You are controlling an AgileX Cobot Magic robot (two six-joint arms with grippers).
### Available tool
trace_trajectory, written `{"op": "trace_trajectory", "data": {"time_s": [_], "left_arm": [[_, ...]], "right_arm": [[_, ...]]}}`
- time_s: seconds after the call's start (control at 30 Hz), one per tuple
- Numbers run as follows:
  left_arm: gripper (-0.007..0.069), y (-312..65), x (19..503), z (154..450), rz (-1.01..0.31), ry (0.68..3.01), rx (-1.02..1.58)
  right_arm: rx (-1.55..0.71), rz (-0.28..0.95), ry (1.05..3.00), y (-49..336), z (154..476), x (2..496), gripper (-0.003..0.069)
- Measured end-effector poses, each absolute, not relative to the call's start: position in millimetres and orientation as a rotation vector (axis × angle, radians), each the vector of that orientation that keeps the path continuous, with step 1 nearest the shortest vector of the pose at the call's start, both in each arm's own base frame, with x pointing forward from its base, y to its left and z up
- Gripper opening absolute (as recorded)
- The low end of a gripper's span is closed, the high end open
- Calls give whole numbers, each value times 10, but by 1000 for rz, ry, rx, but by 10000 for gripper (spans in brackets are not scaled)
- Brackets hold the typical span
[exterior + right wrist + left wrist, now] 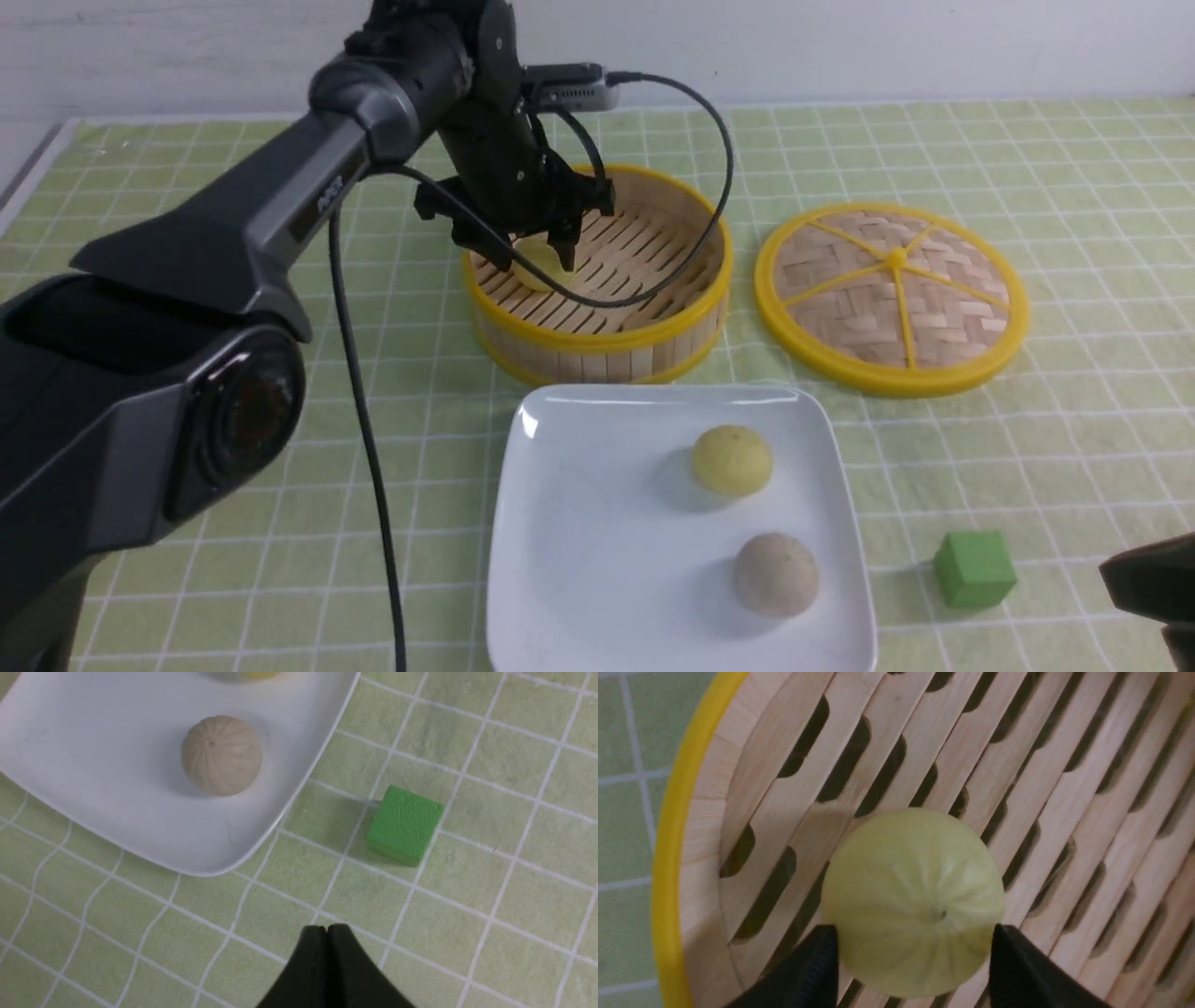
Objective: Put the steamed buns into the plate on the green tablecloth.
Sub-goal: 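Reach into the bamboo steamer and grasp a bun with the left gripper, then carry the bun from the bamboo steamer to the plate with the left gripper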
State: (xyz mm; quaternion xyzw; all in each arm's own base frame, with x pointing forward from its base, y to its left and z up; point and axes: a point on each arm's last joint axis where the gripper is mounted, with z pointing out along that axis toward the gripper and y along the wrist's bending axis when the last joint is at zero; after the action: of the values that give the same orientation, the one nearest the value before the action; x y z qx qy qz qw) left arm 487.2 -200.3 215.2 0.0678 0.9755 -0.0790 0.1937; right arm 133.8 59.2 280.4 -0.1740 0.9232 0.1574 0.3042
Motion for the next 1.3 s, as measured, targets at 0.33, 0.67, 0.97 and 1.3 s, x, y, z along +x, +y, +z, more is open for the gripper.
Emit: {"op": "trace_trajectory", "data": {"time_s": [0.33,0.67,0.97,1.3], "left_arm": [[23,-1933,4739,3033,-250,2583,191],[23,-1548,3669,4591,-314,2311,294],[34,-1942,3006,3054,-282,2834,538],[193,-2348,2894,1999,-283,2871,610]], "right_arm": [[-459,416,2443,592,2803,1341,5],[-459,416,2443,592,2803,1341,14],[-460,416,2443,592,2803,1340,18],[-513,435,2513,594,2857,1258,25]]}}
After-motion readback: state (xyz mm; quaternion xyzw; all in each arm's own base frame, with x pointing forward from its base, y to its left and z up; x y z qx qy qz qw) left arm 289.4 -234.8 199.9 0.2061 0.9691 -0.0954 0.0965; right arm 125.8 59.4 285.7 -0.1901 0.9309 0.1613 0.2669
